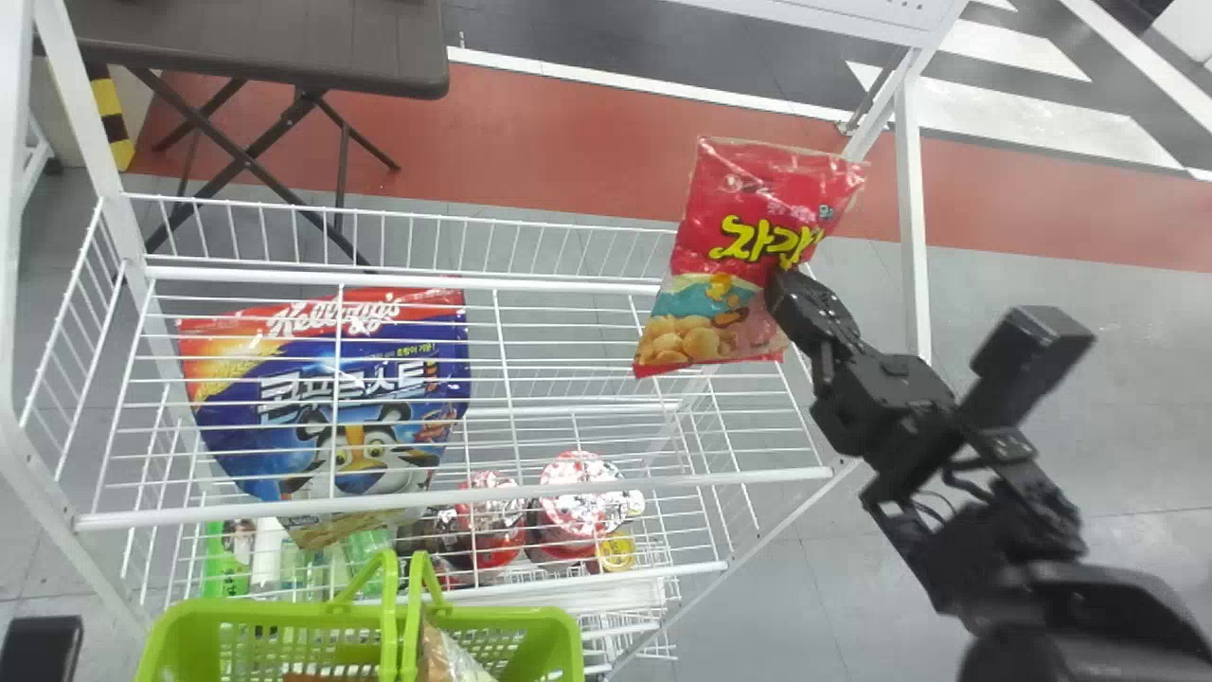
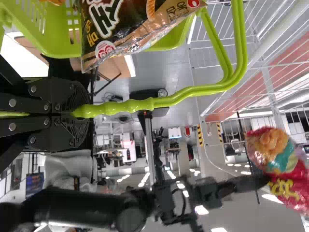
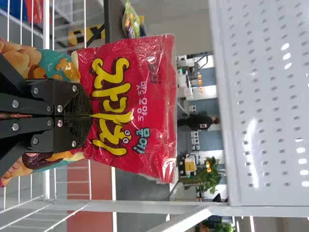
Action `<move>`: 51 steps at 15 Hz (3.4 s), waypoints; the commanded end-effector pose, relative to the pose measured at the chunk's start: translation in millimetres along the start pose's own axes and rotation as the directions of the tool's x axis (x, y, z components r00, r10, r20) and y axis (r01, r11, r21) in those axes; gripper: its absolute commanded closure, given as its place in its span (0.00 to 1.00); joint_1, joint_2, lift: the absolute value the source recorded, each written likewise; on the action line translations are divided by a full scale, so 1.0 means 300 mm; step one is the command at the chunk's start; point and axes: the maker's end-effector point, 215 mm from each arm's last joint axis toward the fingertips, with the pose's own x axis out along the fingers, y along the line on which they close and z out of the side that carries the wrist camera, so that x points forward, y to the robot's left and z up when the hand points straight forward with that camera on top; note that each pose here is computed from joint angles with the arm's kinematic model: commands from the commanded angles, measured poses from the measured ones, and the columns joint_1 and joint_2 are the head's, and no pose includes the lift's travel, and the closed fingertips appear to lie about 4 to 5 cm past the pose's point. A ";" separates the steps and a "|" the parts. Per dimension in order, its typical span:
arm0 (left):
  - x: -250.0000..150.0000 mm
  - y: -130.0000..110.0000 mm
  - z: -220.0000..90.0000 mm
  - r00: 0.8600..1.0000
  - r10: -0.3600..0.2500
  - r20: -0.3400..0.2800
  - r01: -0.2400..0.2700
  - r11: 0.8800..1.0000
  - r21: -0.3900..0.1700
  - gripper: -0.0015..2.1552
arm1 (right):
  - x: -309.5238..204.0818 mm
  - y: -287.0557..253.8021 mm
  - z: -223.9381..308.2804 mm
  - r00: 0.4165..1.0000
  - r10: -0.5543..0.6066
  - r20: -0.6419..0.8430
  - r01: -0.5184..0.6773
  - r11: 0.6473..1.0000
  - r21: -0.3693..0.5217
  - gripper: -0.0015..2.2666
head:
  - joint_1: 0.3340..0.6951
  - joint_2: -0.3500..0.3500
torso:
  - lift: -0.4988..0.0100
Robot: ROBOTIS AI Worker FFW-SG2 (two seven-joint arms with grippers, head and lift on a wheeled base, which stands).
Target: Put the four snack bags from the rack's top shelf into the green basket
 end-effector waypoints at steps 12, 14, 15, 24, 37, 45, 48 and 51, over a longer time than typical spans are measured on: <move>0.012 -0.009 0.008 1.000 -0.006 0.001 0.006 1.000 0.014 1.00 | -0.439 0.414 -0.756 0.731 0.448 -0.515 -0.072 0.800 0.595 0.96 | 1.00 0.00 | 0.98; 0.017 -0.018 0.007 1.000 -0.008 -0.003 0.008 1.000 0.021 1.00 | -0.463 0.498 -0.827 0.683 0.506 -0.526 -0.077 0.767 0.637 0.96 | 1.00 0.00 | 0.98; 0.020 -0.021 0.005 1.000 -0.009 -0.005 0.009 1.000 0.023 1.00 | -0.475 0.551 -0.839 0.661 0.536 -0.525 -0.085 0.749 0.657 0.96 | 1.00 0.00 | 0.98; 0.027 -0.034 -0.015 1.000 -0.012 -0.014 0.012 1.000 0.023 1.00 | -0.587 0.578 -1.006 0.511 0.505 -0.696 0.000 0.809 0.588 0.95 | 1.00 0.00 | 0.98; 0.027 -0.018 -0.013 1.000 0.003 -0.012 -0.003 1.000 0.021 1.00 | -0.328 0.442 -0.666 0.790 0.329 -0.517 -0.171 0.928 0.331 0.03 | 1.00 0.00 | 0.98; 0.027 -0.011 -0.024 1.000 -0.007 -0.010 0.007 1.000 0.007 1.00 | -0.173 0.487 -0.070 0.990 0.119 0.080 -0.111 0.990 -0.088 0.03 | 1.00 0.00 | 0.98; 0.028 -0.014 -0.013 1.000 -0.023 0.003 0.023 1.000 0.016 1.00 | -0.184 0.502 -0.070 0.991 0.072 0.115 -0.057 0.990 -0.132 0.03 | 1.00 0.00 | 0.98; 0.029 -0.011 -0.007 1.000 -0.030 0.009 0.029 0.999 0.019 1.00 | -0.199 0.458 -0.070 0.993 0.040 0.110 -0.030 0.996 -0.089 0.03 | 1.00 0.00 | 0.98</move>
